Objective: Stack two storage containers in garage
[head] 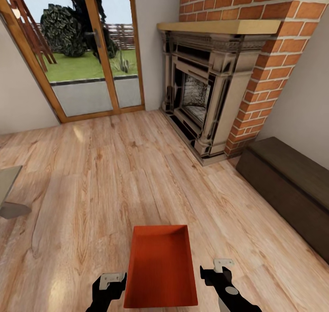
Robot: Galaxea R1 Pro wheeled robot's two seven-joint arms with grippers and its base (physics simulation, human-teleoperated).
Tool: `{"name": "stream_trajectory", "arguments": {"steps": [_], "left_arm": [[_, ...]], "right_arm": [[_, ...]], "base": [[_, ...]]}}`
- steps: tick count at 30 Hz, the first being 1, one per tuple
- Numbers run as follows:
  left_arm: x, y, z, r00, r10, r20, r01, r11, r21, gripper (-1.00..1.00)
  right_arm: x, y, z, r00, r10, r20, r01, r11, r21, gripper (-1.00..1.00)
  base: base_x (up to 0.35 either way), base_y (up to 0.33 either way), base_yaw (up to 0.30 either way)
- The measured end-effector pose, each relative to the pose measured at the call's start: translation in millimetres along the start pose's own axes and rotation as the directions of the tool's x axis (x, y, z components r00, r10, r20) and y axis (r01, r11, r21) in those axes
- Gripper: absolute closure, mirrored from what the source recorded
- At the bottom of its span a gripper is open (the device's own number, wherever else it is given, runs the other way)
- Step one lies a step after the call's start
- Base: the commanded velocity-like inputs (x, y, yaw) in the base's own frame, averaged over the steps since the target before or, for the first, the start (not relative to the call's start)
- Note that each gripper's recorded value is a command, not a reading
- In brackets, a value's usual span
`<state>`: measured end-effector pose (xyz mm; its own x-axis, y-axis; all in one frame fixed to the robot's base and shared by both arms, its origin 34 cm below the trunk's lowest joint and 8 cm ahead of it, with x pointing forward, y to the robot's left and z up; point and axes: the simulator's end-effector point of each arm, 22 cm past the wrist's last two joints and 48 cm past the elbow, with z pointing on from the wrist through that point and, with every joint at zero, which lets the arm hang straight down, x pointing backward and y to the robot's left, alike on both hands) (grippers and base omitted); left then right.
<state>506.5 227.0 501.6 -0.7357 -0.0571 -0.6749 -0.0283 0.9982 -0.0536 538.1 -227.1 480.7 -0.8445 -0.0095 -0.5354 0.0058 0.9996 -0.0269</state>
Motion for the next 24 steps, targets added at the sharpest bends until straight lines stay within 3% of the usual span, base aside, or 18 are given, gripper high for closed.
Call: {"name": "stream_trajectory", "arguments": {"steps": [24], "left_arm": [[29, 2, 29.0, 1.000, 0.000, 0.000, 0.000, 1.000, 0.000, -1.00]], "right_arm": [[24, 1, 33.7, 1.000, 0.000, 0.000, 0.000, 1.000, 0.000, -1.00]], "base": [[0.000, 0.000, 0.000]]}}
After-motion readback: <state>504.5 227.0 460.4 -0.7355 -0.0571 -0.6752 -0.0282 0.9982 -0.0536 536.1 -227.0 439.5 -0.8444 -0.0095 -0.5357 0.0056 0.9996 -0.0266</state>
